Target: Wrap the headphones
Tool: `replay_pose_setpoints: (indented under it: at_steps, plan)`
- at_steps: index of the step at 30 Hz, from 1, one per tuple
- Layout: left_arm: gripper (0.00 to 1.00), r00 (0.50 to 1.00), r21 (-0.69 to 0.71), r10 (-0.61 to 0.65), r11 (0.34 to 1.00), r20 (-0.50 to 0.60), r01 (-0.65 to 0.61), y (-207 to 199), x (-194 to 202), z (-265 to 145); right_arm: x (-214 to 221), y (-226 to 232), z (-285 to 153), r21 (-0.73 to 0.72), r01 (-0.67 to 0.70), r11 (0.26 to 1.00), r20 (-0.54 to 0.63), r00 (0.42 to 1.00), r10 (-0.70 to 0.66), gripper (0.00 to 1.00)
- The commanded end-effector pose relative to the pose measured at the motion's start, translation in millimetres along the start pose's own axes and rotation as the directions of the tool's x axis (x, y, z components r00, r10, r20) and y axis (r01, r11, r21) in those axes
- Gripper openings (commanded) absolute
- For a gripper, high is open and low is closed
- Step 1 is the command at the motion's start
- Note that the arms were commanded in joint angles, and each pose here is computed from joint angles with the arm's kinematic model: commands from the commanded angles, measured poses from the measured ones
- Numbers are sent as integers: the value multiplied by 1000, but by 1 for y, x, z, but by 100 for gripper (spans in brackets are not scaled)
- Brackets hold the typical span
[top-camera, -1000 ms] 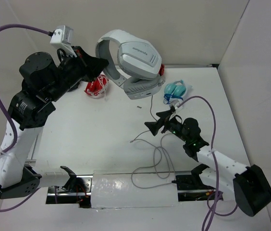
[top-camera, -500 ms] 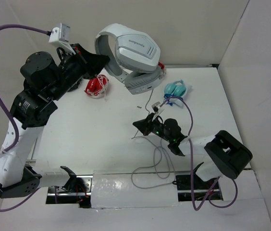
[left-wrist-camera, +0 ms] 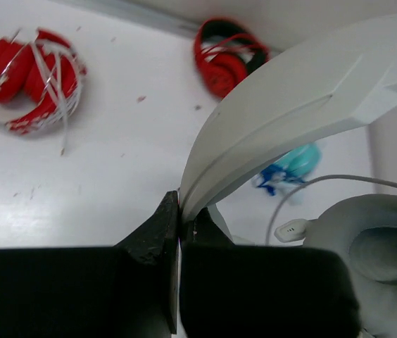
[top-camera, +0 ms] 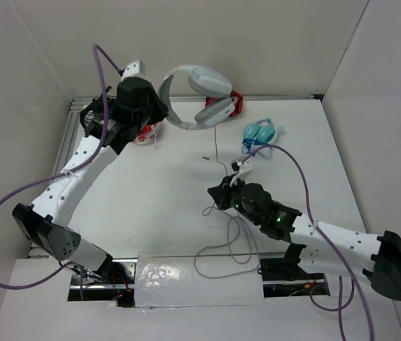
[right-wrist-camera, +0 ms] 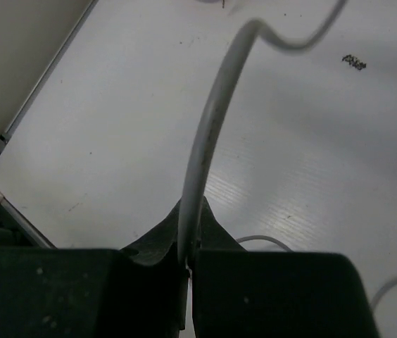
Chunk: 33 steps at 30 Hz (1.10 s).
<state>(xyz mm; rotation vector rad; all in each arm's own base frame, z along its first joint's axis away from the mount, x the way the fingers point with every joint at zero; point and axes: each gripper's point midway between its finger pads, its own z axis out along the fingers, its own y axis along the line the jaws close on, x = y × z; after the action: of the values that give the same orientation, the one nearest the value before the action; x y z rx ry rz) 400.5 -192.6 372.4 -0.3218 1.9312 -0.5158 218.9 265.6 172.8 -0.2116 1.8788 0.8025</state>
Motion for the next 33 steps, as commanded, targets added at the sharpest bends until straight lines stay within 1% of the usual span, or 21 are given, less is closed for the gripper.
replay_pose_setpoints:
  at_steps: [1, 2, 4, 5, 6, 8, 9, 11, 13, 15, 16, 18, 19, 20, 21, 22, 25, 27, 28, 30, 33]
  plan:
    - [0, 989, -1, -88, 996, 120, 89, -5, -22, 1, -16, -22, -32, 235, 125, 964, -86, 990, -107, 0]
    - [0, 991, -14, -83, 996, 106, 85, -1, -16, 5, -34, -6, -38, 233, 141, 962, -60, 990, -131, 0]
    - [0, 994, -37, -75, 996, 78, 78, 7, 0, 15, -25, -6, -45, 263, 227, 938, -152, 969, -192, 0]
    - [0, 995, -40, -74, 996, 65, 77, 9, 6, 18, -37, 11, -48, 236, 236, 943, -155, 967, -203, 0]
    - [0, 996, -45, -70, 996, 50, 72, 12, 15, 21, -25, 3, -49, 268, 308, 913, -244, 938, -245, 0]
    - [0, 998, -60, -60, 996, 34, 62, 18, 26, 25, -36, 16, -51, 278, 358, 891, -263, 921, -288, 0]
    - [0, 998, -62, -56, 996, 32, 58, 19, 28, 25, -27, 11, -52, 297, 427, 854, -327, 886, -329, 0]
    - [0, 999, -77, -30, 997, 28, 32, 24, 35, 27, -35, 25, -53, 274, 473, 838, -343, 862, -374, 0]
    - [0, 1000, -77, -2, 997, 20, 4, 26, 39, 30, -32, 35, -55, 224, 557, 799, -381, 805, -455, 0]
    - [0, 999, -92, 36, 995, 5, -35, 32, 47, 34, -43, 53, -56, 167, 575, 801, -357, 793, -494, 0]
    - [0, 996, -79, 90, 993, -27, -92, 36, 59, 37, -56, 62, -58, 128, 604, 786, -331, 774, -541, 0]
    - [0, 993, -64, 113, 991, -34, -115, 36, 62, 35, -73, 63, -62, 149, 597, 788, -284, 789, -545, 0]
    - [0, 986, -38, 155, 987, -55, -157, 39, 74, 38, -83, 61, -64, 145, 631, 762, -269, 766, -584, 0]
    - [0, 983, -7, 173, 985, -56, -173, 38, 76, 33, -101, 57, -66, 163, 616, 771, -225, 784, -579, 0]
    - [0, 973, 29, 224, 975, -59, -222, 42, 87, 35, -111, 52, -68, 160, 645, 747, -212, 762, -612, 0]
    - [0, 970, 97, 237, 968, -58, -231, 34, 90, 25, -127, 51, -72, 165, 628, 761, -166, 778, -606, 0]
    - [0, 959, 195, 272, 948, -79, -252, 28, 107, 4, -157, 20, -78, 247, 606, 756, -132, 794, -594, 0]
    - [0, 938, 254, 334, 919, -89, -303, 28, 126, -7, -172, 4, -80, 282, 584, 761, -118, 808, -577, 0]
    - [0, 935, 328, 348, 892, -61, -311, 14, 125, -20, -182, 3, -83, 284, 591, 755, -95, 801, -592, 0]
    - [0, 919, 378, 391, 860, -55, -344, 12, 136, -29, -196, -1, -84, 291, 598, 747, -71, 792, -607, 0]
    - [0, 894, 428, 442, 824, -75, -371, 5, 153, -41, -207, 1, -77, 258, 667, 699, -72, 735, -674, 0]
